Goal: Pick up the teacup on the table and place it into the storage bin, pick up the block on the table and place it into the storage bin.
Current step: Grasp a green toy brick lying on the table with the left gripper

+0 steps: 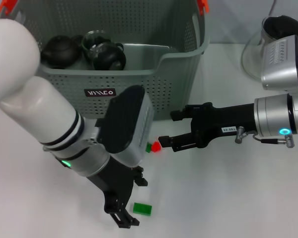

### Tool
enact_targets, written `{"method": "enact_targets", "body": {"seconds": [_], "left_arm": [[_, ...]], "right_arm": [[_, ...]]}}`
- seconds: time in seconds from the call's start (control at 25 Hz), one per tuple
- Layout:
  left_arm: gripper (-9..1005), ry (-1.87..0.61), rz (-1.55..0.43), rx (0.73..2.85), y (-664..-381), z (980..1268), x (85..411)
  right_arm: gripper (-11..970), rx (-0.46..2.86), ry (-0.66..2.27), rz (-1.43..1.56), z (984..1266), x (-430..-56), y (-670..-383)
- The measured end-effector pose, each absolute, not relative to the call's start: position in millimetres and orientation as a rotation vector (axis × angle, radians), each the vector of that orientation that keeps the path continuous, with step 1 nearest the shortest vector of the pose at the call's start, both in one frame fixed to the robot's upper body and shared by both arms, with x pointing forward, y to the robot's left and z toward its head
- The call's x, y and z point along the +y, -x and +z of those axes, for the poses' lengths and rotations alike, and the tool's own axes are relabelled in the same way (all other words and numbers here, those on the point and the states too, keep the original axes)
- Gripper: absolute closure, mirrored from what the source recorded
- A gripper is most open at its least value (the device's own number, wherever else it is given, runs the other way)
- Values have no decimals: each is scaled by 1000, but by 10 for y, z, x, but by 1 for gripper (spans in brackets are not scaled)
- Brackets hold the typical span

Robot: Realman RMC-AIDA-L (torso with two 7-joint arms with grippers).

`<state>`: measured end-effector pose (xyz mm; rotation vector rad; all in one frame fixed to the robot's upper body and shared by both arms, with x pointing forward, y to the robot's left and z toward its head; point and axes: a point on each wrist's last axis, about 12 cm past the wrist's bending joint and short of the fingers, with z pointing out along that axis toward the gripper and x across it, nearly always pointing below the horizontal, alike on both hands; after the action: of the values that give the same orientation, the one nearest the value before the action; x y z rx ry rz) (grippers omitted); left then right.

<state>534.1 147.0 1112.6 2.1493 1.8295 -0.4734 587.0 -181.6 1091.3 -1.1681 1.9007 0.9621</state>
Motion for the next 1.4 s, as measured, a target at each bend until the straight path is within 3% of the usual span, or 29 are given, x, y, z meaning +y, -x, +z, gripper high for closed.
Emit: {"method": "enact_targets", "body": {"seconds": [0.6,1.16,1.4], "left_arm": [[108,-2203,-436,1840,-5289,11081,1327],[437,-2251,-386,1792,-5258,11016,1218],[451,-2254,-380,1785,-5260,11016,1206]], "right_arm": [[42,1909,1149,959,10905,-1865,-5871],[42,1907,1128,952,10895,-1910,-5867],[42,1907,1124,949,10895,-1917,-5869]]}}
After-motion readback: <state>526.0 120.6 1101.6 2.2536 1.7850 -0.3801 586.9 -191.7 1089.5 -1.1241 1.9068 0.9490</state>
